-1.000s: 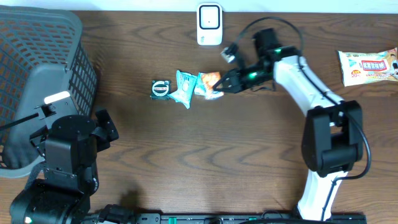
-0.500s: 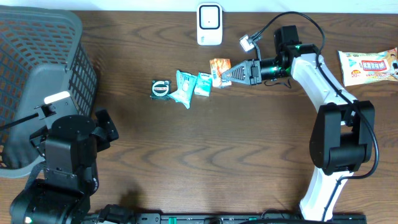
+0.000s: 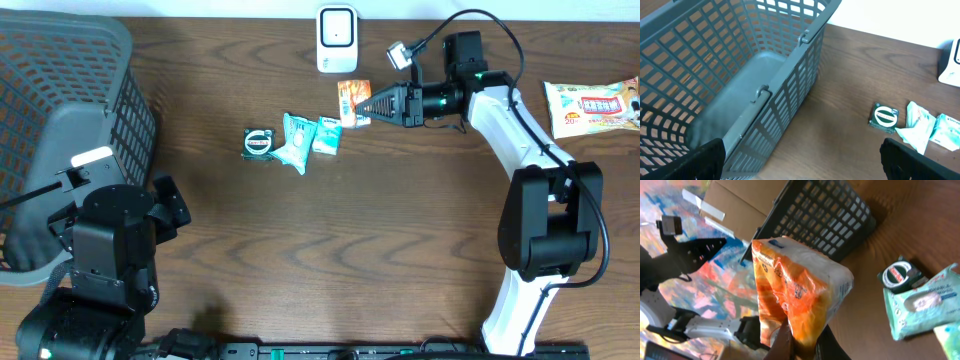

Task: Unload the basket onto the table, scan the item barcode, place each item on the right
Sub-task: 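Carry the orange box up and hold it over the scanner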

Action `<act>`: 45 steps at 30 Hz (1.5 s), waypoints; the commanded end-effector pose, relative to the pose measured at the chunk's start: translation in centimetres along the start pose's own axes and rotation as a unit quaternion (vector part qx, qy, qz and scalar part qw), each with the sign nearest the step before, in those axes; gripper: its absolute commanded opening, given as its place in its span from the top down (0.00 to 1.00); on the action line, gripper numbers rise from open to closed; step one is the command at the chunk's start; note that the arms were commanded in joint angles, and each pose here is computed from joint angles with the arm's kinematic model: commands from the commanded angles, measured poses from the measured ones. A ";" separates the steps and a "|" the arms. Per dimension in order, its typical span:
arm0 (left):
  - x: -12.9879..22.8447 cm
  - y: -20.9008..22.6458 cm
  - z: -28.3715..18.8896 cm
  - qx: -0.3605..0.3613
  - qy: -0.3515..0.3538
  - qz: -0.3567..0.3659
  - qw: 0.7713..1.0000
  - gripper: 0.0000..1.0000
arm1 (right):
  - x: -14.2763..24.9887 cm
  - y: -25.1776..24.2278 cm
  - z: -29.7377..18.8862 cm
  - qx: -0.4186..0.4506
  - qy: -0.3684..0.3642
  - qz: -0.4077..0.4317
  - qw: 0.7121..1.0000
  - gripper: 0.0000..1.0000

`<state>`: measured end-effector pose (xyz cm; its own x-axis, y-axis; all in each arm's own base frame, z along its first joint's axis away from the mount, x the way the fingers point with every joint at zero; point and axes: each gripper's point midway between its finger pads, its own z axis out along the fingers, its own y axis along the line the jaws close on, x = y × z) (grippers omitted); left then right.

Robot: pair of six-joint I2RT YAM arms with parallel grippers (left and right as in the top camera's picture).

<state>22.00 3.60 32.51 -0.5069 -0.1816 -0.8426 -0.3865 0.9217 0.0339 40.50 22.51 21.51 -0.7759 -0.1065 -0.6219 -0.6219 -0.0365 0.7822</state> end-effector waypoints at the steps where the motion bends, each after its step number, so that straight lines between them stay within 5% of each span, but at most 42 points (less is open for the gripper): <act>1: -0.3 0.2 -0.2 -0.004 -0.004 -0.003 1.000 0.02 | -0.7 0.9 -0.4 -0.014 -0.006 0.024 1.000 0.99; 32: -0.3 0.2 -0.2 -0.004 -0.004 -0.004 1.000 0.02 | -0.3 0.4 0.8 0.002 0.007 0.018 1.000 0.99; 35: -0.3 0.2 -0.2 -0.004 -0.004 -0.003 1.000 0.02 | 0.2 -2.2 1.2 0.079 0.020 0.019 0.996 0.99; 38: -0.3 0.2 -0.2 -0.004 -0.004 -0.003 1.000 0.02 | 1.1 -7.7 0.3 0.250 0.034 0.053 0.966 0.99; 45: -0.3 0.2 -0.2 -0.004 -0.004 -0.004 1.000 0.02 | 0.5 -14.8 -4.2 0.547 0.045 -0.004 0.836 0.99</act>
<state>22.01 3.60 32.52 -0.5065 -0.1816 -0.8429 -0.3868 0.9216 0.0339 46.38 22.76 11.52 -0.8134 -0.1906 -0.5495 -0.5203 0.6607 0.5410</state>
